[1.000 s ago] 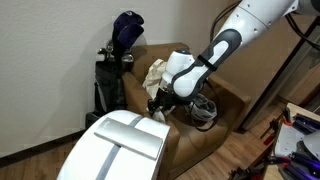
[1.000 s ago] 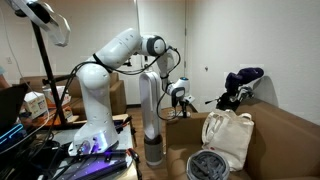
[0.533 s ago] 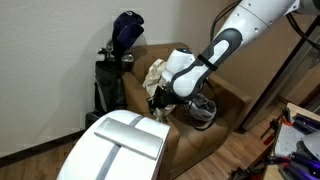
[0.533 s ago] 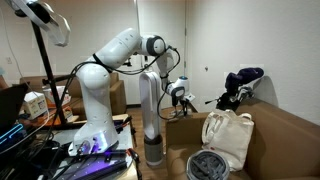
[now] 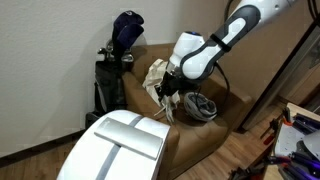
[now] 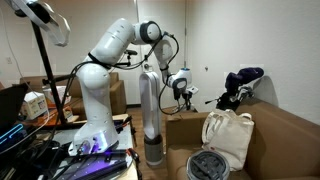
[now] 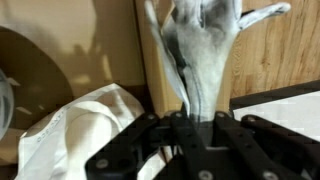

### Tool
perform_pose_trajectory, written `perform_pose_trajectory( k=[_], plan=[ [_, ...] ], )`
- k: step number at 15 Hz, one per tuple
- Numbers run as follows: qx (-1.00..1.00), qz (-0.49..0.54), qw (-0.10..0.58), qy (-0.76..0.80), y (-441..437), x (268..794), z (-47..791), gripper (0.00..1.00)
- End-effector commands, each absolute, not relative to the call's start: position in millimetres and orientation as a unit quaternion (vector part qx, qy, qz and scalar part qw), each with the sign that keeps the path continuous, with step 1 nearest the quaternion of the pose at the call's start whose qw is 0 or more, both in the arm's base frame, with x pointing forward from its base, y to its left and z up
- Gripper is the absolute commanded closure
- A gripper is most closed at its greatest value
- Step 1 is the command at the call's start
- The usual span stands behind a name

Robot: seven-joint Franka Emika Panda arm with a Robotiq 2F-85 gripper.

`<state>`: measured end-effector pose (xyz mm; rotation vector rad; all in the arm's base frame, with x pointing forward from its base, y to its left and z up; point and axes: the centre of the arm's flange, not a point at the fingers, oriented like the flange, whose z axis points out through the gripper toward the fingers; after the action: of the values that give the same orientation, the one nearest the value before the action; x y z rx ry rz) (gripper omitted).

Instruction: Move the white object from one arm of the couch to the other,put the remote on the left arm of the couch and then move the helmet to the corner

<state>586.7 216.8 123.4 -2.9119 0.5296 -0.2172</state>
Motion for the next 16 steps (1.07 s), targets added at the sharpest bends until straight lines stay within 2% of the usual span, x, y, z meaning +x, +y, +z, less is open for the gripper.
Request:
perform_pose_trajectory(
  k=[1,5,8,9,12,13,16],
  plan=[
    [-0.985,-0.066,0.051,0.151,164.6,555.7,193.7,0.93],
    [-0.993,-0.063,0.0,0.099,115.2,538.4,258.9,0.93],
    [-0.996,-0.084,0.01,0.019,95.9,529.4,299.9,0.93],
    [-0.995,-0.079,0.006,0.067,107.1,550.4,270.5,0.89],
    [-0.995,-0.093,0.01,0.039,100.3,539.8,297.4,0.89],
    [-0.995,-0.092,0.01,0.037,101.8,537.9,297.1,0.93],
    [-0.995,-0.097,0.002,0.008,97.3,553.3,300.9,0.94]
  ],
)
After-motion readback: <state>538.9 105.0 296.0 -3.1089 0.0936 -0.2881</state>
